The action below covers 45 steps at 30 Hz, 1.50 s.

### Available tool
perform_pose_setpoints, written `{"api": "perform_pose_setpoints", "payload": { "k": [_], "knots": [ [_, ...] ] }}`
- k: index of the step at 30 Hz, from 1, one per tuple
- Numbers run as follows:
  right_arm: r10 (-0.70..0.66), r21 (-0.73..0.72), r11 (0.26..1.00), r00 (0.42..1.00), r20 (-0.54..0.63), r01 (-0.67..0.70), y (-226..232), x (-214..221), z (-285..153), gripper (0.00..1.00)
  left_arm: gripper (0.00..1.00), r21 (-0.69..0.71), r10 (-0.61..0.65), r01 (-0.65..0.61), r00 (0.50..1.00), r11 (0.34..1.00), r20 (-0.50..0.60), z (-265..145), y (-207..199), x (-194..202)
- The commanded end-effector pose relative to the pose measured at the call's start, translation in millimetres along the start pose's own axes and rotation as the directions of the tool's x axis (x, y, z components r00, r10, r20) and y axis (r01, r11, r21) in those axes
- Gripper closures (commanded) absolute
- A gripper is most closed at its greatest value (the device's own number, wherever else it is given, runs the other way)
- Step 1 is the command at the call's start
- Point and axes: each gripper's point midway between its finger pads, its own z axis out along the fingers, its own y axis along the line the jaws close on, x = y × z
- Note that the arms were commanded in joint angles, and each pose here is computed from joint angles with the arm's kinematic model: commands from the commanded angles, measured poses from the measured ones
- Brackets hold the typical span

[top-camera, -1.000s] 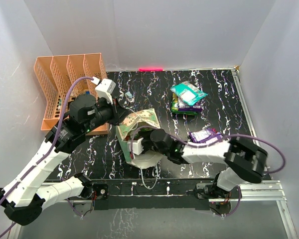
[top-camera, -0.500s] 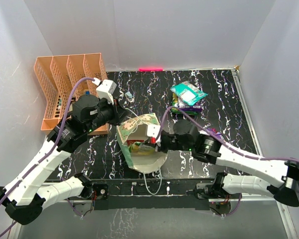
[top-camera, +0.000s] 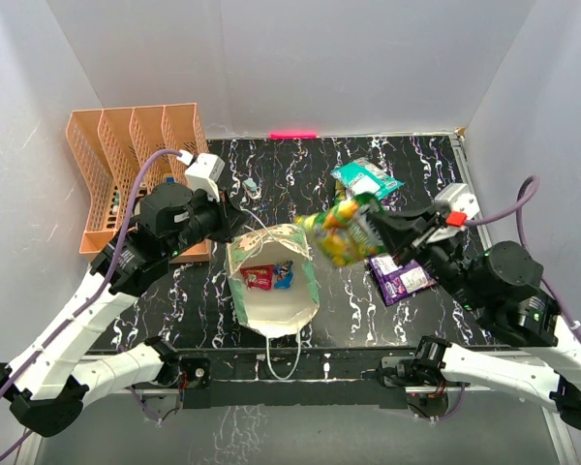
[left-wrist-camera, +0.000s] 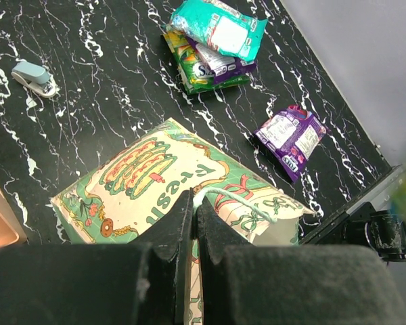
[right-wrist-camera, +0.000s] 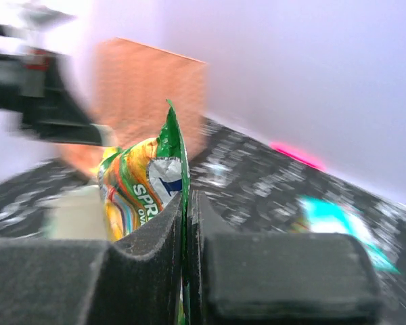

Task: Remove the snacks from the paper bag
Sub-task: Take out the snack from the paper bag, then place the snack at the center of the board.

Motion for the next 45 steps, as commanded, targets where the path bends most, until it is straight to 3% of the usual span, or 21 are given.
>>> {"api": "perform_pose_setpoints", "payload": {
  "k": [1,4,6,10,15,22,24,26,28,30,32,33,36,38,39,41,43,45],
  "knots": [
    [-0.216,0.52,0.77,0.918,-0.333,0.37,-108.0,57.0,-30.1,0.93,1.0,0.014,0.0,-0.001,0.999,1.0,0.048,-11.3,-5.9,-17.7],
    [-0.326,0.496,0.574,0.738,-0.591,0.651,-133.5,96.5,-51.6,0.93,1.0,0.016,-0.002,0.001,0.999,1.0,0.049,-13.1,-6.5,-18.0],
    [-0.359,0.435,0.496,0.634,-0.685,0.751,-141.8,111.5,-62.2,0.93,1.0,0.017,-0.001,0.0,0.999,1.0,0.05,-14.3,-6.6,-18.7],
    [-0.368,0.405,0.491,0.605,-0.706,0.771,-152.0,128.0,-75.4,0.93,1.0,0.029,-0.001,0.0,0.999,1.0,0.051,-15.1,-8.9,-19.0],
    [-0.33,0.259,0.39,0.396,-0.857,0.884,-178.5,174.6,-102.5,0.93,1.0,0.052,-0.001,-0.002,0.998,0.999,0.055,-16.5,-13.2,-20.8],
    [-0.232,0.202,0.377,0.303,-0.924,0.904,-228.9,189.9,-111.6,0.93,1.0,0.058,0.015,-0.019,0.998,0.998,0.068,-24.6,-13.5,-23.1],
    [-0.235,0.174,0.404,0.286,-0.929,0.898,-230.2,197.5,-101.8,0.93,1.0,0.059,0.02,-0.024,0.997,0.998,0.073,-27.5,-13.5,-23.8],
    [-0.24,0.15,0.506,0.306,-0.921,0.849,-224.3,218.7,-84.5,0.93,1.0,0.059,0.024,-0.029,0.997,0.998,0.078,-30.9,-13.3,-24.5],
    [-0.218,0.145,0.651,0.367,-0.904,0.745,-207.9,245.9,-65.1,0.93,1.0,0.058,0.027,-0.032,0.996,0.998,0.085,-33.6,-12.9,-25.6],
    [-0.212,0.094,0.808,0.436,-0.874,0.582,-177.8,270.4,-41.5,0.93,1.0,0.055,0.028,-0.033,0.995,0.998,0.091,-34.7,-12.2,-26.3],
    [-0.172,0.057,0.903,0.48,-0.86,0.426,-151.1,290.9,-28.0,0.93,1.0,0.052,0.027,-0.032,0.995,0.998,0.092,-33.9,-11.3,-25.9],
    [-0.15,0.048,0.926,0.48,-0.864,0.375,-143.1,301.8,-26.0,0.88,1.0,0.053,0.027,-0.031,0.995,0.998,0.092,-33.7,-11.6,-25.9],
    [-0.138,-0.002,0.952,0.42,-0.897,0.307,-129.3,328.7,-29.5,0.56,1.0,0.063,0.024,-0.03,0.996,0.998,0.087,-32.5,-13.9,-26.2],
    [-0.144,-0.012,0.953,0.418,-0.897,0.303,-123.2,322.9,-25.4,0.42,1.0,0.061,0.027,-0.032,0.996,0.998,0.084,-31.3,-13.9,-26.5],
    [-0.143,-0.007,0.957,0.452,-0.88,0.289,-119.3,310.7,-18.9,0.4,1.0,0.06,0.028,-0.033,0.996,0.998,0.082,-30.8,-13.8,-26.5],
    [-0.175,-0.037,0.97,0.585,-0.792,0.24,-102.9,271.6,1.0,0.34,1.0,0.059,0.028,-0.033,0.996,0.998,0.079,-29.1,-13.8,-26.2],
    [-0.24,-0.122,0.97,0.731,-0.639,0.212,-79.0,225.4,17.9,0.26,1.0,0.066,0.026,-0.031,0.997,0.997,0.076,-26.8,-15.2,-25.9],
    [-0.301,-0.24,0.949,0.82,-0.487,0.206,-51.7,193.5,22.6,0.22,1.0,0.078,0.023,-0.028,0.997,0.997,0.073,-24.3,-17.5,-25.4]
  ]
}}
